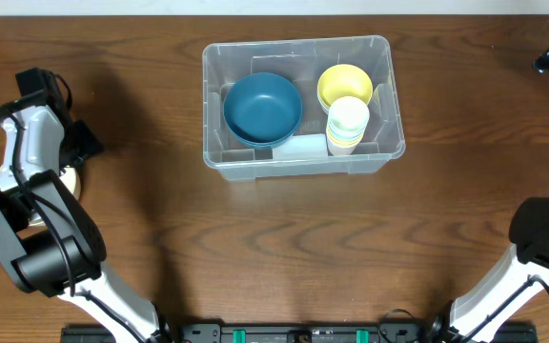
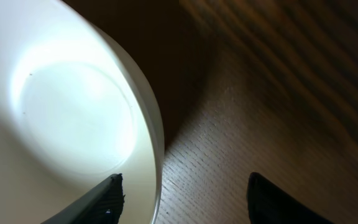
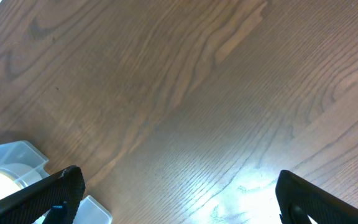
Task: Pack container
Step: 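Move the left gripper to the cream bowl and grasp its rim, then carry the cream bowl over the container with the left gripper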
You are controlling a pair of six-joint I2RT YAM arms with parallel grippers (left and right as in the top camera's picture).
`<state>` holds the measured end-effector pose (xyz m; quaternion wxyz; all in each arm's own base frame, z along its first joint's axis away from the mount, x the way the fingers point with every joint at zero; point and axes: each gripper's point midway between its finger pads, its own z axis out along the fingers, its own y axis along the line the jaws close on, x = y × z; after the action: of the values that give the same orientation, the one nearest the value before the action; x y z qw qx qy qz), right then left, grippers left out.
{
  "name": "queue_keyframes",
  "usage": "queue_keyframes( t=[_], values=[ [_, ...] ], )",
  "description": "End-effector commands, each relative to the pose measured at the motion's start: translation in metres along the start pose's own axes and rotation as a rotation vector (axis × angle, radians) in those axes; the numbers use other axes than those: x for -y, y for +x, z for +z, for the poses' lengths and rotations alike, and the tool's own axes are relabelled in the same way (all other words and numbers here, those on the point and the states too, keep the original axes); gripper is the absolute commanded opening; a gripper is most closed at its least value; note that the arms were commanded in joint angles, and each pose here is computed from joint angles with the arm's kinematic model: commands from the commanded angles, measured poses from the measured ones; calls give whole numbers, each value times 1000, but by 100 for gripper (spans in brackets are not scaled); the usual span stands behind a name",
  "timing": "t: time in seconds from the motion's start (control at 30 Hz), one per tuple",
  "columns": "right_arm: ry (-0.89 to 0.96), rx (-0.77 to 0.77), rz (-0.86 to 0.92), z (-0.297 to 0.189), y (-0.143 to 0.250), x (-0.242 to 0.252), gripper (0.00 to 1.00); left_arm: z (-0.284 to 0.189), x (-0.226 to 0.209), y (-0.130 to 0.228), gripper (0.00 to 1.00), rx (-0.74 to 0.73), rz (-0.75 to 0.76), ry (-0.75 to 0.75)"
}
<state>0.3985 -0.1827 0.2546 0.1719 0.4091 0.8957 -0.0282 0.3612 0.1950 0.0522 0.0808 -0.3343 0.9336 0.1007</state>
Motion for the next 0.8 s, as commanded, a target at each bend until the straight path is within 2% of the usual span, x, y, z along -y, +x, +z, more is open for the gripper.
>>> queue_keyframes(
  t=[0.0,0.1,0.27,0.37,0.47,0.6,0.77],
  values=[
    [-1,24,22,-8,-4,3,99,11,-2,6,60,-33,-14,-8],
    [-1,24,22,-8,-4,3,99,19,-3,9,52,-53,-14,-14],
    [-1,24,22,-8,-4,3,99,23,-5,10,7,-63,-18,-18],
    [-1,24,22,-8,-4,3,99,23,-5,11,6,-66,-17,-17],
    [-1,24,22,-8,-4,3,99,21,6,13,6,-82,-19,46],
    [-1,24,22,-8,-4,3,99,4,44,15,6,-103,-27,277],
    [-1,24,22,-8,-4,3,99,-46,96,11,6,-74,5,595]
  ],
)
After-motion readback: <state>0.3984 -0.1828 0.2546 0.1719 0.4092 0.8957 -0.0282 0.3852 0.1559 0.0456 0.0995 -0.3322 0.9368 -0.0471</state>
